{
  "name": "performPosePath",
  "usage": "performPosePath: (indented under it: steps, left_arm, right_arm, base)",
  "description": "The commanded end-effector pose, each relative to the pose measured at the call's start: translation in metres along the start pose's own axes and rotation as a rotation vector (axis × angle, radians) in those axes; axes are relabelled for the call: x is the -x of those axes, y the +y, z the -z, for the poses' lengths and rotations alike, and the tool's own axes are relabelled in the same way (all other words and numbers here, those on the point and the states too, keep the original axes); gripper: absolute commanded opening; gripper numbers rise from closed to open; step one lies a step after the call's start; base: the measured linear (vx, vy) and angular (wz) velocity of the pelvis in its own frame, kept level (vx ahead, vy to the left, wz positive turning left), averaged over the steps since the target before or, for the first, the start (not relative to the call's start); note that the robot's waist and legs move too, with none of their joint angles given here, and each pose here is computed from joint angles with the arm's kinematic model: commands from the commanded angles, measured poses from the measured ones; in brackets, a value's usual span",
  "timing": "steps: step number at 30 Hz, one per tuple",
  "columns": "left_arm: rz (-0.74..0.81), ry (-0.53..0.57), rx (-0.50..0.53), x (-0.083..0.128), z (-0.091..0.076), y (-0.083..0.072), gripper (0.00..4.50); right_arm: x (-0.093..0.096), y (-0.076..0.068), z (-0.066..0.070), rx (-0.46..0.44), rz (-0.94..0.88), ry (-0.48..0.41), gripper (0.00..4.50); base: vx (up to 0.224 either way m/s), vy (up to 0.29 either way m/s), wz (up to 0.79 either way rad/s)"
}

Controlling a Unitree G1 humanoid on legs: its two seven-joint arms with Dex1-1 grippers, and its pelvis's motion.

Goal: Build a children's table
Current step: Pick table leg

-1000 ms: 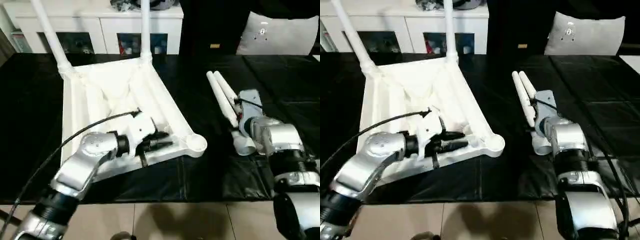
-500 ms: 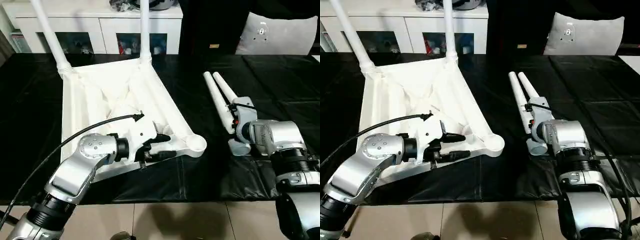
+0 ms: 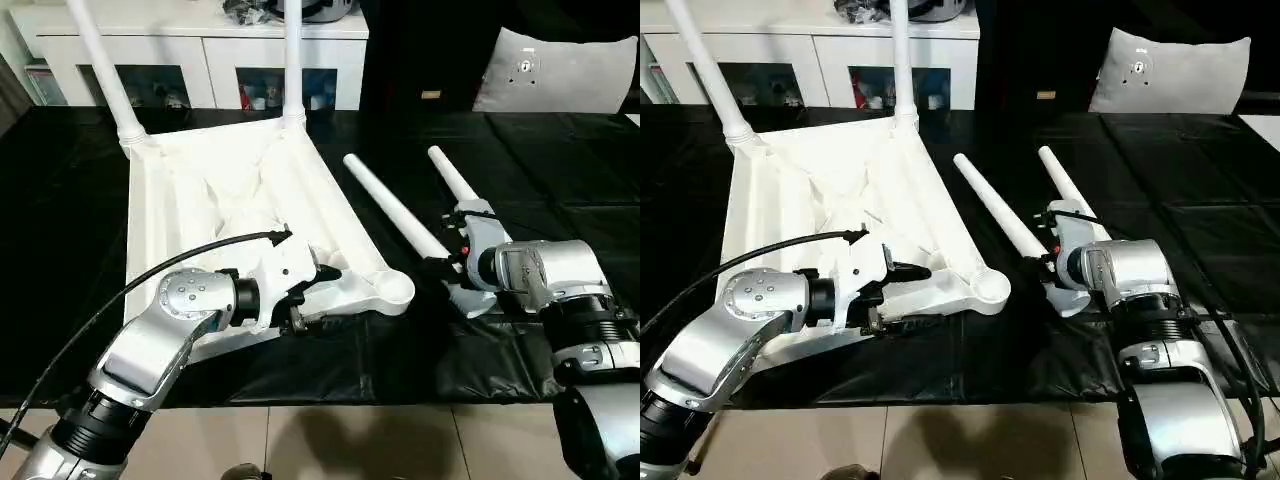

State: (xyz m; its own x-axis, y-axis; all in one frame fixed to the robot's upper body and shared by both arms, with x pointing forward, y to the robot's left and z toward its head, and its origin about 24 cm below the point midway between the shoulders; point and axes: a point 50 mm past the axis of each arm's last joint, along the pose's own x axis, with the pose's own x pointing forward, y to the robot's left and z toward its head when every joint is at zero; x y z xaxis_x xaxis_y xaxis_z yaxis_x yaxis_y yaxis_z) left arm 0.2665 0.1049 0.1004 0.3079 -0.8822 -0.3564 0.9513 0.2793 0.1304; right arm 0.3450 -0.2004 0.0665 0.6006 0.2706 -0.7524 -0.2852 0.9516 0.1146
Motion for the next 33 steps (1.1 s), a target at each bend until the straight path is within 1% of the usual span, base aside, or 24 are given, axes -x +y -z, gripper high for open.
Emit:
performPosePath:
  steps: [1,2,4,6,7,11,13,14,15,16,18,19,20,21,22,23,24,25,27,29,30,31,32,33]
  left_arm:
    - [0.009,-0.001,-0.013,-0.001,-0.002,-0.003,4.18]
    - [0.008,0.001,-0.014,-0.001,-0.002,-0.003,4.18]
    - [0.007,0.003,-0.014,-0.001,-0.002,-0.003,4.4]
    - [0.005,0.004,-0.013,-0.001,-0.002,-0.003,4.47]
    - [-0.009,-0.005,-0.005,-0.001,-0.002,-0.001,4.47]
    - [-0.03,-0.018,0.007,0.0,-0.003,0.001,4.5]
    - [-0.055,-0.026,0.025,0.0,-0.003,0.003,4.5]
    - [-0.087,-0.044,0.047,0.001,-0.003,0.004,4.5]
    - [-0.09,-0.046,0.049,0.001,-0.003,0.004,4.5]
    - [-0.101,-0.052,0.054,0.001,-0.003,0.005,4.5]
    - [-0.13,-0.069,0.064,0.001,-0.004,0.007,4.5]
    - [-0.153,-0.084,0.069,0.0,-0.005,0.009,4.5]
    - [-0.168,-0.094,0.072,0.0,-0.006,0.01,4.5]
    - [-0.186,-0.106,0.079,-0.001,-0.007,0.012,4.5]
    - [-0.196,-0.113,0.084,-0.001,-0.008,0.014,4.5]
    - [-0.232,-0.129,0.089,-0.002,-0.011,0.018,4.5]
    - [-0.232,-0.129,0.089,-0.002,-0.011,0.018,4.5]
    - [-0.317,-0.168,0.097,-0.003,-0.017,0.03,4.5]
    - [-0.405,-0.218,0.124,-0.003,-0.025,0.042,4.5]
    - [-0.474,-0.324,0.209,-0.002,-0.037,0.054,4.5]
    - [-0.478,-0.341,0.223,-0.001,-0.039,0.055,4.5]
    - [-0.477,-0.435,0.313,-0.001,-0.047,0.059,4.5]
    - [-0.475,-0.46,0.337,-0.001,-0.049,0.06,4.5]
    - [-0.472,-0.515,0.388,-0.001,-0.055,0.062,4.5]
  right_arm:
    - [-0.006,0.001,0.012,-0.018,-0.017,0.054,2.52]
    - [-0.007,0.002,0.013,-0.02,-0.017,0.055,2.39]
    - [-0.007,0.002,0.013,-0.021,-0.018,0.056,2.31]
    - [-0.007,0.002,0.014,-0.026,-0.018,0.055,2.11]
    - [-0.006,0.001,0.012,-0.051,-0.018,0.03,2.02]
    - [-0.003,0.0,0.007,-0.073,-0.02,-0.013,1.93]
    - [0.0,-0.001,0.003,-0.093,-0.008,-0.052,1.91]
    - [0.003,-0.001,-0.004,-0.114,-0.005,-0.127,1.9]
    - [0.003,-0.001,-0.005,-0.118,-0.004,-0.137,1.9]
    - [0.005,0.0,-0.008,-0.132,-0.004,-0.169,1.89]
    - [0.01,0.001,-0.017,-0.165,-0.013,-0.272,1.89]
    - [0.014,0.005,-0.025,-0.178,-0.041,-0.356,1.88]
    - [0.018,0.007,-0.029,-0.184,-0.061,-0.41,1.88]
    - [0.02,0.009,-0.033,-0.209,-0.083,-0.452,1.88]
    - [0.022,0.011,-0.035,-0.226,-0.096,-0.47,1.88]
    - [0.026,0.018,-0.043,-0.256,-0.157,-0.569,1.88]
    - [0.026,0.018,-0.043,-0.256,-0.157,-0.569,1.88]
    - [0.034,0.028,-0.05,-0.217,-0.222,-0.721,1.88]
    - [0.037,0.036,-0.053,-0.226,-0.275,-0.807,1.88]
    - [0.038,0.047,-0.051,-0.197,-0.341,-0.86,1.88]
    - [0.038,0.049,-0.05,-0.191,-0.349,-0.863,1.88]
    - [0.038,0.059,-0.045,-0.198,-0.464,-0.826,1.88]
    - [0.038,0.061,-0.044,-0.201,-0.497,-0.814,1.88]
    - [0.042,0.069,-0.042,-0.21,-0.59,-0.818,1.88]
  base:
    - [0.0,0.0,0.0]
    - [0.0,0.0,0.0]
    - [0.0,0.0,0.0]
    - [0.0,0.0,0.0]
    - [0.0,0.0,0.0]
    - [0.0,0.0,0.0]
    - [0.0,0.0,0.0]
    - [0.0,0.0,0.0]
    - [0.0,0.0,0.0]
    - [0.0,0.0,0.0]
    - [0.0,0.0,0.0]
    - [0.0,0.0,0.0]
    - [0.0,0.0,0.0]
    - [0.0,0.0,0.0]
    - [0.0,0.0,0.0]
    - [0.0,0.0,0.0]
    - [0.0,0.0,0.0]
    - [0.0,0.0,0.0]
    - [0.0,0.0,0.0]
    - [0.0,0.0,0.0]
    - [0.0,0.0,0.0]
    - [0.0,0.0,0.0]
    - [0.0,0.0,0.0]
    - [0.0,0.0,0.0]
